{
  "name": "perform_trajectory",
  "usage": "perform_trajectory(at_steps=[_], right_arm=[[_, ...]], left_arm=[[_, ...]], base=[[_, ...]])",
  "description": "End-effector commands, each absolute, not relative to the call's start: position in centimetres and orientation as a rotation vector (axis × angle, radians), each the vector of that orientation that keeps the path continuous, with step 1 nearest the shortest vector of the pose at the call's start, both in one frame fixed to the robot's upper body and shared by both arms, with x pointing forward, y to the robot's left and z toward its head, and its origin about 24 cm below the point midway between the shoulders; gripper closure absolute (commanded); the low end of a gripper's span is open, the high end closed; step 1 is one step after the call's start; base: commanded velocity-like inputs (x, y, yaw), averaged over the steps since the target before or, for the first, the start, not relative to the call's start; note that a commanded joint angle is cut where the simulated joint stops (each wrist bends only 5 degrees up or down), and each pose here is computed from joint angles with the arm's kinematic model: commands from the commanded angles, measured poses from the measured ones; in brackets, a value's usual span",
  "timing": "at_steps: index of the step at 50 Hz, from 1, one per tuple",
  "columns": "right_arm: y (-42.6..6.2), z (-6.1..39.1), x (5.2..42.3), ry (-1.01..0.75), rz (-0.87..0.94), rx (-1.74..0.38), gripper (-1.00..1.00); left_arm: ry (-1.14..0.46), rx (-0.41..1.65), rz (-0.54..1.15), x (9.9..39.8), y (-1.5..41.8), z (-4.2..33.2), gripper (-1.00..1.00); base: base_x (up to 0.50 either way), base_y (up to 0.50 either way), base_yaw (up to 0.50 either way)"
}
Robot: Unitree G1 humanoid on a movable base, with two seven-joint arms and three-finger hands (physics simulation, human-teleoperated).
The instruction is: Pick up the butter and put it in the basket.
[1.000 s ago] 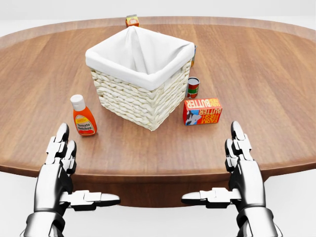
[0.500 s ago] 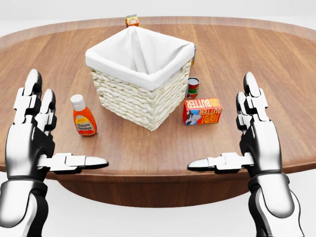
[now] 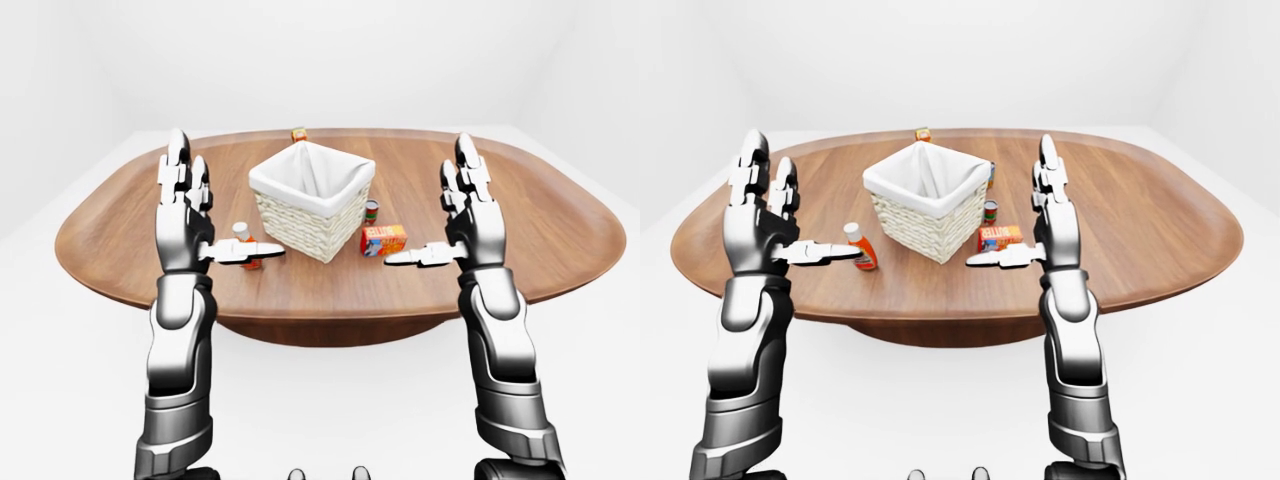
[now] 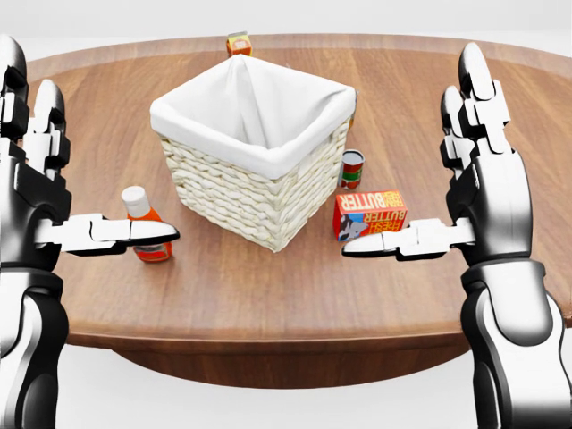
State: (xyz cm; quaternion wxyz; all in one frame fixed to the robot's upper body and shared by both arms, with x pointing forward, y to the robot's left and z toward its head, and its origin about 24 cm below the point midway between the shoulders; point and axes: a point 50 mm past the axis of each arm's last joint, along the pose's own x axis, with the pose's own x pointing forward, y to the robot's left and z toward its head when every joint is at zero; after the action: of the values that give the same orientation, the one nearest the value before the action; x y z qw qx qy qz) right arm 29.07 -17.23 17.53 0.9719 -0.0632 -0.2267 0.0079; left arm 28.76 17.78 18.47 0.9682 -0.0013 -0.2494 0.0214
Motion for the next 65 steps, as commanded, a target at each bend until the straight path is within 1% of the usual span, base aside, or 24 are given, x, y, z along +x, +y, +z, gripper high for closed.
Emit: perform_trajectory(at_steps=[1,35,43,45,52,65], right_arm=[[-17.4,18.2,28.9,-0.486,0.012,-0.140,-1.00],[-17.9,17.8,28.4,-0.475,-0.001,-0.136,-1.00],[-18.0,17.6,28.4,-0.467,-0.006,-0.129,-1.00],[-17.7,17.4,28.3,-0.459,0.014,-0.154,-1.00],[-17.7,17.3,28.1,-0.462,0.014,-0.153,-1.00],[-17.7,17.1,28.1,-0.452,0.011,-0.160,-1.00]], left_arm=[[-0.545,-0.011,0.052,28.7,17.9,19.5,-1.00],[-0.529,-0.007,0.045,28.8,17.8,19.1,-1.00],[-0.525,-0.009,0.046,28.8,17.9,19.0,-1.00],[-0.530,-0.010,0.046,28.7,17.9,19.1,-1.00],[-0.533,-0.011,0.046,28.6,17.9,19.2,-1.00],[-0.523,-0.015,0.049,28.7,18.0,19.0,-1.00]], base=[[0.50,0.00,0.00],[0.49,0.00,0.00],[0.02,0.00,0.00],[0.00,0.00,0.00],[0.40,0.00,0.00],[0.00,0.00,0.00]])
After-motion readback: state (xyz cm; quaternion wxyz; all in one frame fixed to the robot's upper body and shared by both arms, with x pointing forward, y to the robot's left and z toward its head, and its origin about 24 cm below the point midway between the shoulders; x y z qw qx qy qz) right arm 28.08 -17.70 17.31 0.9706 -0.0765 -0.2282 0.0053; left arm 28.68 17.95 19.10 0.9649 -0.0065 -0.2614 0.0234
